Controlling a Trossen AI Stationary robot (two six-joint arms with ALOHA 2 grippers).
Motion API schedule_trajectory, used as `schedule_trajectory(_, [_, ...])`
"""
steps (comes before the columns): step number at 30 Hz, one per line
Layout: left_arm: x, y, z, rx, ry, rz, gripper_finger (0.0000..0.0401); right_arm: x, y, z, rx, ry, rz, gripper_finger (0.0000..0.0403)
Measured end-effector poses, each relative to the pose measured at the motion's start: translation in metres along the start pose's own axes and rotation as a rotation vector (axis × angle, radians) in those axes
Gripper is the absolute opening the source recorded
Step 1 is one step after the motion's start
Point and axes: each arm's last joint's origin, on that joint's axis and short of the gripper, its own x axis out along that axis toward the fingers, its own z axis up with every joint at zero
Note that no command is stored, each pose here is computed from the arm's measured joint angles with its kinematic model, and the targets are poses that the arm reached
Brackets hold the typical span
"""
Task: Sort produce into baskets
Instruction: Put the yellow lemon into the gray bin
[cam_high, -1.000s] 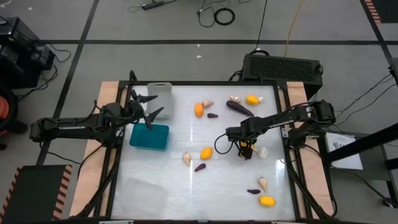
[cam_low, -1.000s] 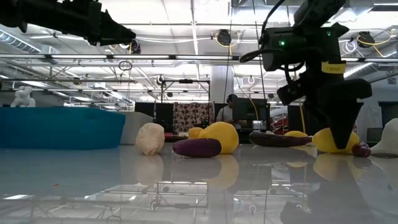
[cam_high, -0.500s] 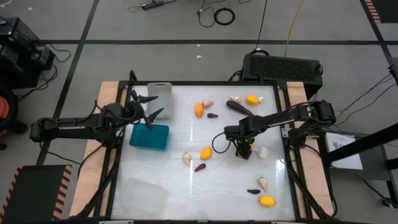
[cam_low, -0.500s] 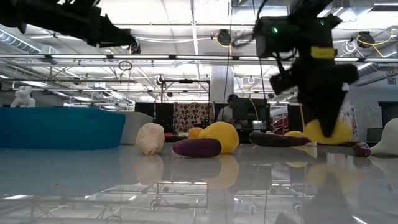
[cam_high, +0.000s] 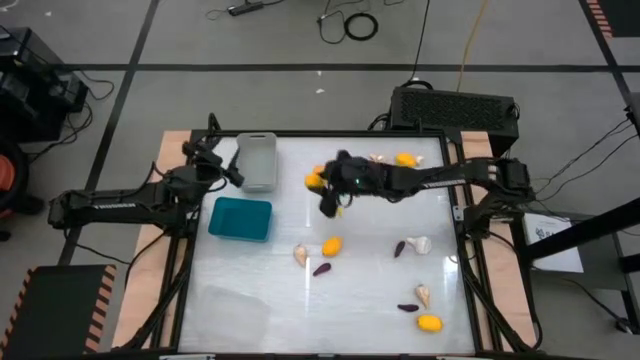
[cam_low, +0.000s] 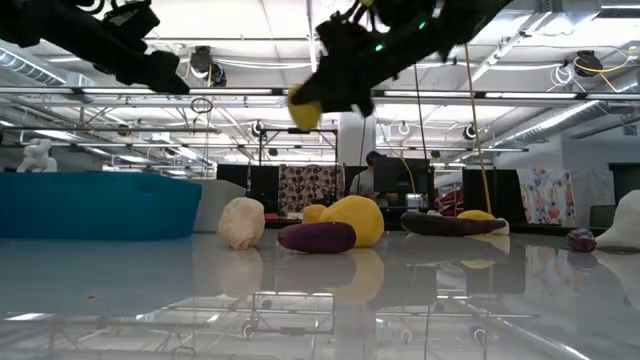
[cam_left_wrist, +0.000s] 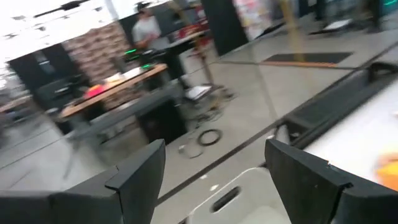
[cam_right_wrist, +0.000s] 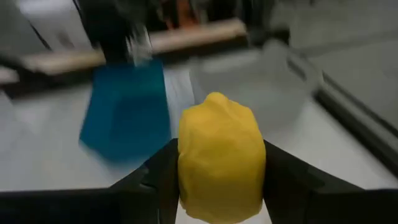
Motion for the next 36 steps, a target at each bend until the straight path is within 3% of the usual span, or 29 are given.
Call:
schedule_trajectory(4, [0.002,0.001,-0.004,0.026,0.033,0.024,0.0283,0.031,-0.018,0.005,0.068,-0.17,0.063,0.0171])
schedule_trajectory(9, [0.01,0.009,-0.015,0.003,0.114,0.075,0.0283,0.081,-0.03,0.011,0.074,-0.173,0.066,0.0172])
schedule_trajectory(11, [0.014,0.011,-0.018,-0.056,0.125,-0.004,0.0283,0.1,-0.034,0.017,0.068,-0.173,0.056,0.0172])
schedule_trajectory(14, [0.02,0.012,-0.018,-0.15,0.12,-0.227,0.0283,0.124,-0.04,0.029,0.051,-0.158,0.04,0.0173])
schedule_trajectory(16, [0.022,0.014,-0.018,-0.18,0.124,-0.273,0.0283,0.139,-0.046,0.034,0.042,-0.132,0.024,0.0173])
schedule_trajectory(26, [0.025,0.026,-0.03,-0.182,0.235,-0.005,0.0283,0.191,-0.061,0.031,0.028,-0.017,-0.012,0.0177])
schedule_trajectory(36, [0.026,0.024,-0.034,-0.211,0.281,0.006,0.0283,0.198,-0.058,0.023,-0.055,0.068,-0.011,0.025])
